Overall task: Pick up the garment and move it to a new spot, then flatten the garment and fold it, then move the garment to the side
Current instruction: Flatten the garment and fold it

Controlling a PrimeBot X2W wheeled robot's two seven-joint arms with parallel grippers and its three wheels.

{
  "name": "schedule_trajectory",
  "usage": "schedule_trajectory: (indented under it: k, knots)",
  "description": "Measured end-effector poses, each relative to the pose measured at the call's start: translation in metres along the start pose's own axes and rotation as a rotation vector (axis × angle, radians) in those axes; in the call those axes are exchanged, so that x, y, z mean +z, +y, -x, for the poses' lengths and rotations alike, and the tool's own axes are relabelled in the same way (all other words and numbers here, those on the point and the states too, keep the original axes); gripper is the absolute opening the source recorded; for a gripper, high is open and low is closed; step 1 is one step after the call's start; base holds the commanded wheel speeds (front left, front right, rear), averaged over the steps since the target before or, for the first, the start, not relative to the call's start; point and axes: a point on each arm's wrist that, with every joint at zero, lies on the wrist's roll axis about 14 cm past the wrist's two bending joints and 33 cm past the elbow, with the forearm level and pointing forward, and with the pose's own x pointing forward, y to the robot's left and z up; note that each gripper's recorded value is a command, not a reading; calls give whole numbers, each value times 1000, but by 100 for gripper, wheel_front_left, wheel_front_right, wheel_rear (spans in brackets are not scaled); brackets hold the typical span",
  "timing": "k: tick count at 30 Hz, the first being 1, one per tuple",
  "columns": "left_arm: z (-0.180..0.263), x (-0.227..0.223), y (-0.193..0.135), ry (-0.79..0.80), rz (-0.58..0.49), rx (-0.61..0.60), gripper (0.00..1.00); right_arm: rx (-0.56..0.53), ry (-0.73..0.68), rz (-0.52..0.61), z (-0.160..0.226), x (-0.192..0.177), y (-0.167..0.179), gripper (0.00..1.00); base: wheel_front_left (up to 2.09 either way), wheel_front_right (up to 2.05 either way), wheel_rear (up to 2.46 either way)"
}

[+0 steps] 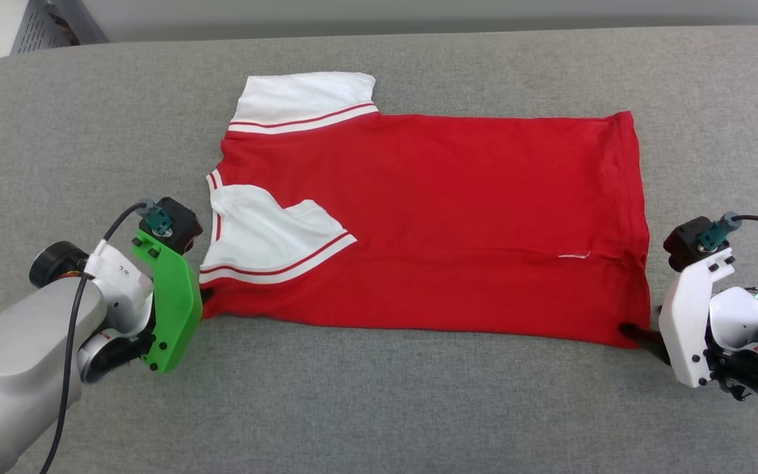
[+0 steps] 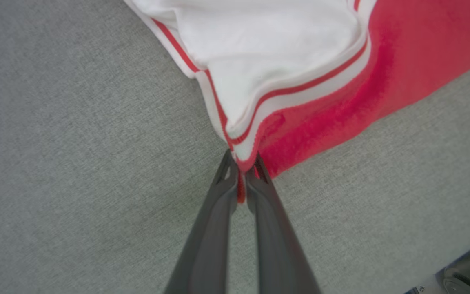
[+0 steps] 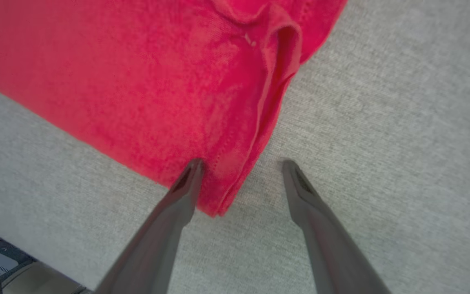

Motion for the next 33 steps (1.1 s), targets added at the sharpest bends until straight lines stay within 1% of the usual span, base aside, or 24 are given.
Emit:
schedule_trajectory:
  k: [4,8,9,10,11,18,25,30,33]
  knots:
    - [-5,-3,1,8,5,-4,0,5,30,-23,-14,-11,0,100,0,0,0]
    - [-7,-5,2,9,9,-5,0,20,31,-19,-21,-14,6,100,0,0,0]
    - [-7,-4,2,6,8,-5,0,21,28,-14,-21,-13,7,74,0,0,0]
    - [-6,-4,2,5,8,-3,0,21,17,-9,-21,-12,8,18,0,0,0]
    - [-6,-4,2,4,7,-1,0,20,6,-7,-21,-11,8,0,0,0,0]
    - [3,-6,-1,-15,12,8,0,27,-105,-15,-8,5,15,0,0,0,0]
    - [23,-8,-8,-53,12,13,0,10,-217,-2,24,14,15,0,0,0,0]
    - [39,-14,-18,-72,7,10,0,0,-265,3,49,10,15,0,0,0,0]
    - [46,-24,-28,-63,3,-2,0,-2,-275,4,60,2,17,0,0,0,0]
